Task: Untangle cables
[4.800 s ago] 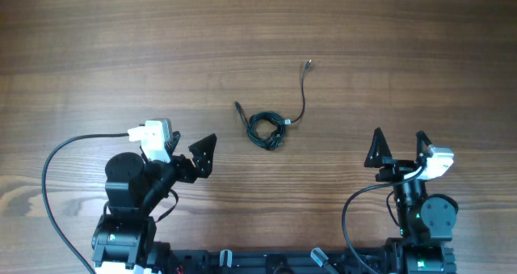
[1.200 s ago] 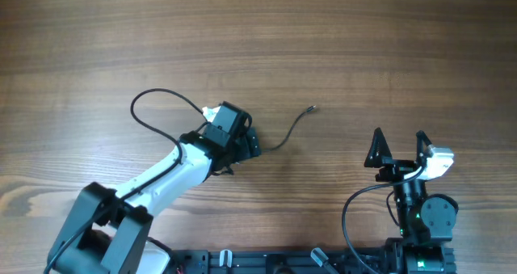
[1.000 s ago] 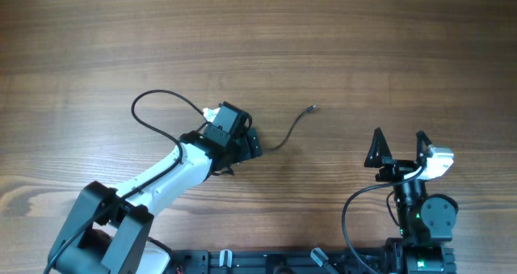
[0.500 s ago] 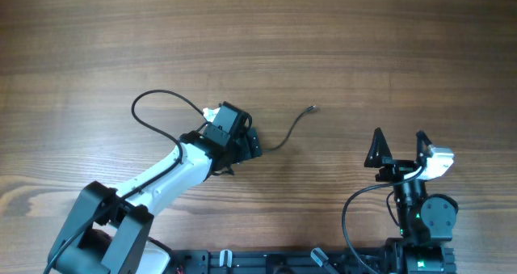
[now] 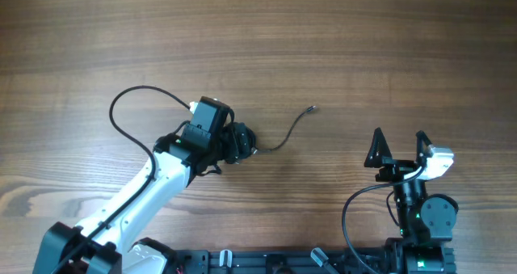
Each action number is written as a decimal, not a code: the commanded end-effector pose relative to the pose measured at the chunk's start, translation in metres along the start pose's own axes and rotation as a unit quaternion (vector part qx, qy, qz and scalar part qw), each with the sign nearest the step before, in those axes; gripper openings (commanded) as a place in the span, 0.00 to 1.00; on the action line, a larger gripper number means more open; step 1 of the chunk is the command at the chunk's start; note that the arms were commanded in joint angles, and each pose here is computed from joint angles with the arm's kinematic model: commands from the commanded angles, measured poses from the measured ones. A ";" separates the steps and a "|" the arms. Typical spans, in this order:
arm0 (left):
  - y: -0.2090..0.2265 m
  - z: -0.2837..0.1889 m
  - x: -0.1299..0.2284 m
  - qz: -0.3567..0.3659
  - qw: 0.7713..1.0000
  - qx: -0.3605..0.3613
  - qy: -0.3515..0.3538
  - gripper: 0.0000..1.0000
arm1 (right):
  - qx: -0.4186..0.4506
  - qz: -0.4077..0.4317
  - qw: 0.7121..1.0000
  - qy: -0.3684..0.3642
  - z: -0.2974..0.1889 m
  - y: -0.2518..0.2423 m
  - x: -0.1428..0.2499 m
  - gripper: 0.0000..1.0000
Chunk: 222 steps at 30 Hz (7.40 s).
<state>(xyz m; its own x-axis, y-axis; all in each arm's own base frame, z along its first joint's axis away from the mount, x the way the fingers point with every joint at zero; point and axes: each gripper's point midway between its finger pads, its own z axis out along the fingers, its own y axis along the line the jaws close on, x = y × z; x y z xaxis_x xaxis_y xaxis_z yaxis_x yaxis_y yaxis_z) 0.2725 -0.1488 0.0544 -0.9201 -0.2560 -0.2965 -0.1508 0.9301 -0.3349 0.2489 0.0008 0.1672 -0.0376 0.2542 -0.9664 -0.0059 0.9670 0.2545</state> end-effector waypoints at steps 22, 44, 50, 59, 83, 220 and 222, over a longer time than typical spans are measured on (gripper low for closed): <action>0.047 0.050 0.009 -0.164 0.977 -0.133 -0.008 0.23 | 0.006 -0.009 1.000 -0.003 0.000 -0.002 -0.001 1.00; 0.032 0.002 -0.006 -0.151 0.983 -0.093 -0.046 0.58 | 0.006 -0.009 1.000 -0.003 0.000 -0.002 -0.001 1.00; 0.032 0.002 -0.005 -0.151 0.983 -0.093 -0.046 0.68 | 0.006 -0.009 1.000 -0.003 0.000 -0.002 -0.001 1.00; 0.045 -0.046 -0.040 -0.141 0.982 -0.074 -0.100 0.86 | 0.006 -0.009 1.000 -0.003 0.000 -0.002 -0.001 1.00; 0.073 -0.159 -0.006 -0.115 0.971 -0.037 -0.206 1.00 | 0.006 -0.009 1.000 -0.003 0.000 -0.002 -0.001 1.00; -0.094 -0.081 -0.038 0.193 0.954 0.184 -0.135 0.09 | -0.509 0.263 0.685 0.450 0.012 0.236 0.061 0.08; -0.094 -0.080 -0.038 0.185 0.956 0.185 -0.134 0.13 | -0.509 0.262 0.683 0.453 0.010 0.239 0.062 0.05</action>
<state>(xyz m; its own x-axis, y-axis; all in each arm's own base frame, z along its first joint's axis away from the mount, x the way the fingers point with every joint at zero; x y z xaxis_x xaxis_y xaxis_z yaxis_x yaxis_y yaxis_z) 0.2921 -0.1989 0.1552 -0.7439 0.0336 -0.6674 0.3775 0.8453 -0.3782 0.2534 0.2398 0.1639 -0.9072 0.0100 -0.4206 -0.4164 0.1203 0.9012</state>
